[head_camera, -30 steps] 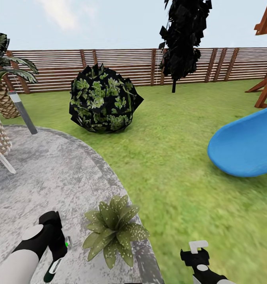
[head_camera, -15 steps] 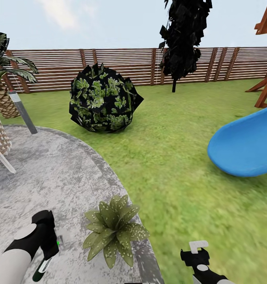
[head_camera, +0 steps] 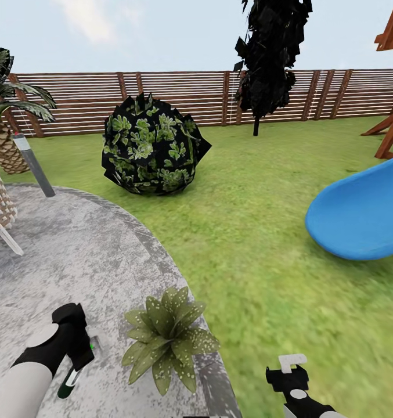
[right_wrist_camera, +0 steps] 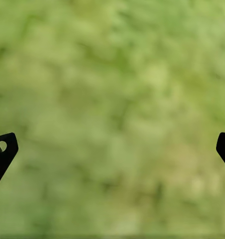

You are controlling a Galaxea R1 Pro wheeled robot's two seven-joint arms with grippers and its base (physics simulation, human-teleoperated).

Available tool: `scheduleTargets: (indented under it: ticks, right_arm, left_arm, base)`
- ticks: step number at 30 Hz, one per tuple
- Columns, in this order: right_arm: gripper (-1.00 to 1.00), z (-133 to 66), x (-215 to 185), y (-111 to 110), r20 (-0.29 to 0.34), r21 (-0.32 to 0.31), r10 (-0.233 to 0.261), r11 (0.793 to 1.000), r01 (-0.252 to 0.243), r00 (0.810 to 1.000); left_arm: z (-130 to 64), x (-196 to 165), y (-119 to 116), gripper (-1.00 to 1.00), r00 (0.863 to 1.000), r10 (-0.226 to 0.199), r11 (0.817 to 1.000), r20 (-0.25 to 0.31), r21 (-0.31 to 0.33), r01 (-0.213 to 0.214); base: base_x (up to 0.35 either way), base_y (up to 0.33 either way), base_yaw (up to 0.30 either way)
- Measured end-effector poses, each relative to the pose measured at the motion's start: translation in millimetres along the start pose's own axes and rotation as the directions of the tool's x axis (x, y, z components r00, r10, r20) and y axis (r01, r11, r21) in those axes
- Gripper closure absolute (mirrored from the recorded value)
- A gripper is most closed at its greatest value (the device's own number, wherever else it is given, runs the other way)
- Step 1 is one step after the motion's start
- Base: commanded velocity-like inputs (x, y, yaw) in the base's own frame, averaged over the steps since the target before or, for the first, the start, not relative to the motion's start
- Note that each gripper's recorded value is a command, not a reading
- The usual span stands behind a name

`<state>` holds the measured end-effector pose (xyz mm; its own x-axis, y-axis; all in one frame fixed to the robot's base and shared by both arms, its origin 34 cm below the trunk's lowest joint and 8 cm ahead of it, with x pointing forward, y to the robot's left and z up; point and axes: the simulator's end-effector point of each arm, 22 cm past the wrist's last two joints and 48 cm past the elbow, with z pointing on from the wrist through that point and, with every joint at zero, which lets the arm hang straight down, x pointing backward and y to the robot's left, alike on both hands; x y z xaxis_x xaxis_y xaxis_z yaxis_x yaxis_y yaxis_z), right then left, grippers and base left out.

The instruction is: Pick up the pesticide atomizer in the garden and spray insectifuge to fully cover both potted plants in the garden.

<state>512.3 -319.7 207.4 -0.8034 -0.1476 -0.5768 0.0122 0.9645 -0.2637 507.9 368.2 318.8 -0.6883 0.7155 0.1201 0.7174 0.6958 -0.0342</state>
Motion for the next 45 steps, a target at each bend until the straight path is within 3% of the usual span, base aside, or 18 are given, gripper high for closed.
scheduleTargets:
  ticks: [12,22,45]
  right_arm:
    - [-1.00,-0.1,0,0,0.000,0.000,0.000,1.000,0.000,1.000]
    - [-1.00,0.3,0,-1,0.000,0.002,-0.001,1.000,0.001,1.000]
    - [-1.00,0.3,0,-2,0.000,0.003,-0.002,1.000,0.002,1.000]
  left_arm:
    - [-1.7,1,0,1.00,1.000,-0.004,1.000,0.011,-0.004,0.004]
    - [-19.2,-25,-8,1.00,0.996,-0.005,0.999,0.086,0.042,0.001]
    - [-20.3,-26,-8,1.00,0.996,-0.012,0.999,0.091,0.045,0.008]
  base:
    - [0.000,-0.010,0.206]
    - [-0.052,-0.212,0.052]
    - [0.047,-0.142,0.114]
